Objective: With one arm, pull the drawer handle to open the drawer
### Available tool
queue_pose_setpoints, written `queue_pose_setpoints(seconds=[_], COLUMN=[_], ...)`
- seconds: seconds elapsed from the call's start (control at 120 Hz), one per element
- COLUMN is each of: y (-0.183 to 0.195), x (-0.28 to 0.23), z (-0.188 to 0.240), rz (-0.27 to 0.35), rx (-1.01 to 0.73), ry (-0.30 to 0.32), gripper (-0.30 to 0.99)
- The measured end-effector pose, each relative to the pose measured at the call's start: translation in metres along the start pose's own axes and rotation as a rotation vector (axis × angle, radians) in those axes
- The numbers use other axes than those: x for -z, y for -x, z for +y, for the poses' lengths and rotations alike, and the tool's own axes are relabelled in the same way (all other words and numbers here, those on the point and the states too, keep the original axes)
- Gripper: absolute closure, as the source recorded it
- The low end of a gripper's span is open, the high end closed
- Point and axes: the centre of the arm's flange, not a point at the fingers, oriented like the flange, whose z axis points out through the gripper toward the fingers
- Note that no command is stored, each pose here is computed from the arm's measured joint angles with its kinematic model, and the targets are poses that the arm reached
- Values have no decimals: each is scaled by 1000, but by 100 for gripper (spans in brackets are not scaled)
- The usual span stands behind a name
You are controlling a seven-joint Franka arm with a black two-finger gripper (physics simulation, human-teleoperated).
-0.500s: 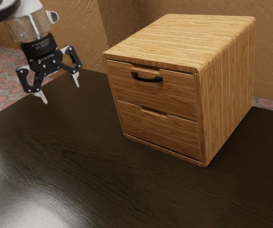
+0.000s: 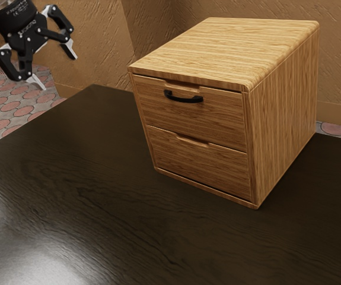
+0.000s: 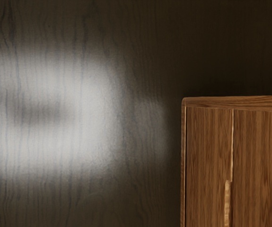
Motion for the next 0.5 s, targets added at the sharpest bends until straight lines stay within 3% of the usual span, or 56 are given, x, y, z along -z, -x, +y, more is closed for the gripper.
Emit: queue_pose_setpoints(seconds=[0.108, 0.258, 0.408, 0.5], y=[0, 17, 94, 151], x=[-6, 8, -31, -58], z=[13, 19, 42, 33], rz=[-14, -19, -55, -94], rx=[40, 62, -35, -106], ry=[44, 163, 187, 188], gripper=[3, 3, 3, 5])
